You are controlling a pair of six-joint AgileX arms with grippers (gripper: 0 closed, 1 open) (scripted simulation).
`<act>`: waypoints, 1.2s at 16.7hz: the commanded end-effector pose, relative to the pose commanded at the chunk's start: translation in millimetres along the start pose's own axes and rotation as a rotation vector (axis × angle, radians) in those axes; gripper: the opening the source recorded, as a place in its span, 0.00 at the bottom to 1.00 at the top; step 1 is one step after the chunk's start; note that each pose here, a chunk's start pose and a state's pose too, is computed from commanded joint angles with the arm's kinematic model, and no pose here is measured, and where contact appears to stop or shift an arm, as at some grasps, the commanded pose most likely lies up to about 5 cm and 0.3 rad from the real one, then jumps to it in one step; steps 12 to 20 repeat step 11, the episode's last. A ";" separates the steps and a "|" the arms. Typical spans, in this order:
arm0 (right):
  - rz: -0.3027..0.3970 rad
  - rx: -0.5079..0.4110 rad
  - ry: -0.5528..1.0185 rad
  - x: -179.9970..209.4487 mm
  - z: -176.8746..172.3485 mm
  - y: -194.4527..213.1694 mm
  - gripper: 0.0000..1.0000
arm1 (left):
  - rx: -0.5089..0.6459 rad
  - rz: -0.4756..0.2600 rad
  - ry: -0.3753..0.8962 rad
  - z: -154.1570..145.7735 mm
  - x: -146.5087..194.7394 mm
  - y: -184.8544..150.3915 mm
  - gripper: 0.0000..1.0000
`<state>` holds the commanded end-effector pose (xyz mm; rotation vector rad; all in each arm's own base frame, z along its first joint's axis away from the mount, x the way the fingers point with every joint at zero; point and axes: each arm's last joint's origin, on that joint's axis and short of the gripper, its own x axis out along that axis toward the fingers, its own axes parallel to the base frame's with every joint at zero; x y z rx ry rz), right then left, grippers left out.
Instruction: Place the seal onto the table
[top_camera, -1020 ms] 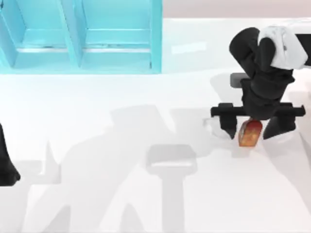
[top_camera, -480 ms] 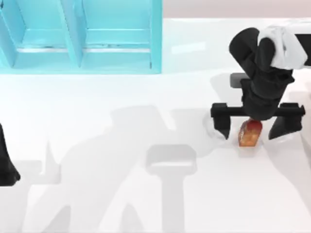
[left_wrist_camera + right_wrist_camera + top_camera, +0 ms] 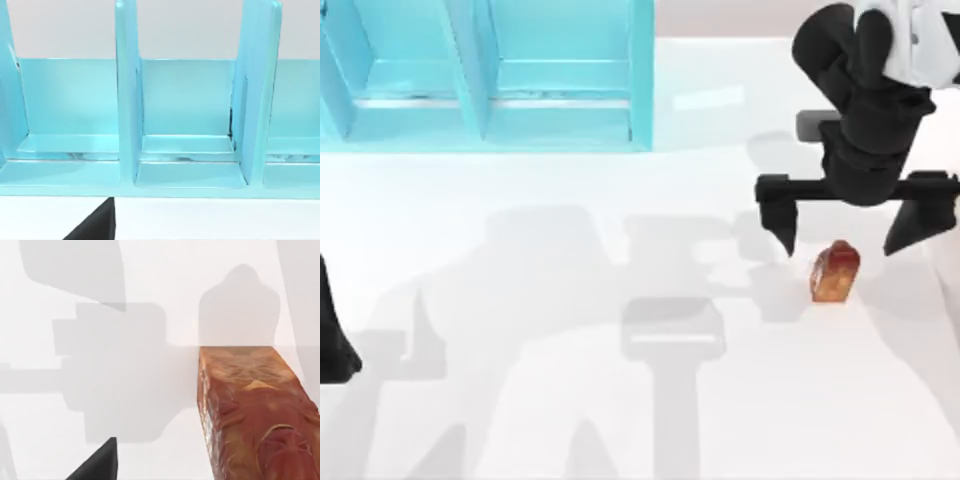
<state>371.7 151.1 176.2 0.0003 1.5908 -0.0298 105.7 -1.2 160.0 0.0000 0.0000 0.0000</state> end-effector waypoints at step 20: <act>0.018 0.000 -0.022 -101.5 -11.6 -6.9 1.00 | 0.000 0.000 0.000 0.0 0.0 0.0 1.00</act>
